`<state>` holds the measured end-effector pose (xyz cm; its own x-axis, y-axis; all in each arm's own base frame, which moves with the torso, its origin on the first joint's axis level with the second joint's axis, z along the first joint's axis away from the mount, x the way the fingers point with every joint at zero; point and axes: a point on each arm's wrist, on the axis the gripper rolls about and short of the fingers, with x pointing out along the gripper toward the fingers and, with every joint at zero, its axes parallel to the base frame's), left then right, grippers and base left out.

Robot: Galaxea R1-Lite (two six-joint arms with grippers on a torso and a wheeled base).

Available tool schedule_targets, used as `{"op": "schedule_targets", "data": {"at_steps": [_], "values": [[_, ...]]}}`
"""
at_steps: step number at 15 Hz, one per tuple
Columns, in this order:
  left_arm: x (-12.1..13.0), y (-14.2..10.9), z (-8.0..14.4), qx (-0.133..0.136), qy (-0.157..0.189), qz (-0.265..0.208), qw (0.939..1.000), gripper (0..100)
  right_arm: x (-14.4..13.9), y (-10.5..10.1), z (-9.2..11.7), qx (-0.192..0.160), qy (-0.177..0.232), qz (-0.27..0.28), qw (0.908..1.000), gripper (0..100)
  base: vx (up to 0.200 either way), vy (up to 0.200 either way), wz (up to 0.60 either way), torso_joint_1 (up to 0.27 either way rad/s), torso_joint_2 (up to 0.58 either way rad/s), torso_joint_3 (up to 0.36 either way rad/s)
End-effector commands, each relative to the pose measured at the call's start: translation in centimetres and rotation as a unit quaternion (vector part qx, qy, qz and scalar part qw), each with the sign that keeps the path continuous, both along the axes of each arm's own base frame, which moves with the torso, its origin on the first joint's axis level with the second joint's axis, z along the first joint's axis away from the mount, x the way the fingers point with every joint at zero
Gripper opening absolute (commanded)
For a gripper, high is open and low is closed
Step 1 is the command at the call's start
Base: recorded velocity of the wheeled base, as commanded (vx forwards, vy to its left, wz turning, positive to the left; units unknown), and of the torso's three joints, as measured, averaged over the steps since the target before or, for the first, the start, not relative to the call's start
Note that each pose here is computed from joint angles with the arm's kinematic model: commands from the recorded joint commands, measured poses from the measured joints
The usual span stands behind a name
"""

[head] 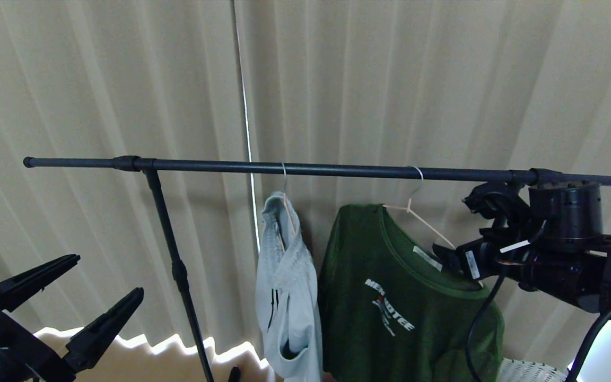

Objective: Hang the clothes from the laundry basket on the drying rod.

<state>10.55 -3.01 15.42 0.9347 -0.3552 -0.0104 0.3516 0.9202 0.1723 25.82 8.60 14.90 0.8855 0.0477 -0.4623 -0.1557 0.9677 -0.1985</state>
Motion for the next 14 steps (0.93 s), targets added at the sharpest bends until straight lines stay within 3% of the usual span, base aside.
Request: {"op": "schedule_targets", "data": {"at_steps": [1,7,14], "values": [[0.0,0.0,0.0,0.0,0.001,0.0,1.0,100,-0.7,-0.2,-0.4,0.008,-0.021,0.001,0.9997,100,0.0,0.0,0.0,0.0,0.0,0.0],[0.0,0.0,0.0,0.0,0.0,0.001,1.0,100,-1.4,-0.4,0.0,0.037,-0.088,0.013,0.9953,100,0.0,0.0,0.0,0.0,0.0,0.0],[-0.1,0.0,-0.1,0.0,0.001,0.001,1.0,100,-3.9,-1.2,0.9,0.061,-0.126,0.033,0.9896,100,0.0,0.0,0.0,0.0,0.0,0.0]]}}
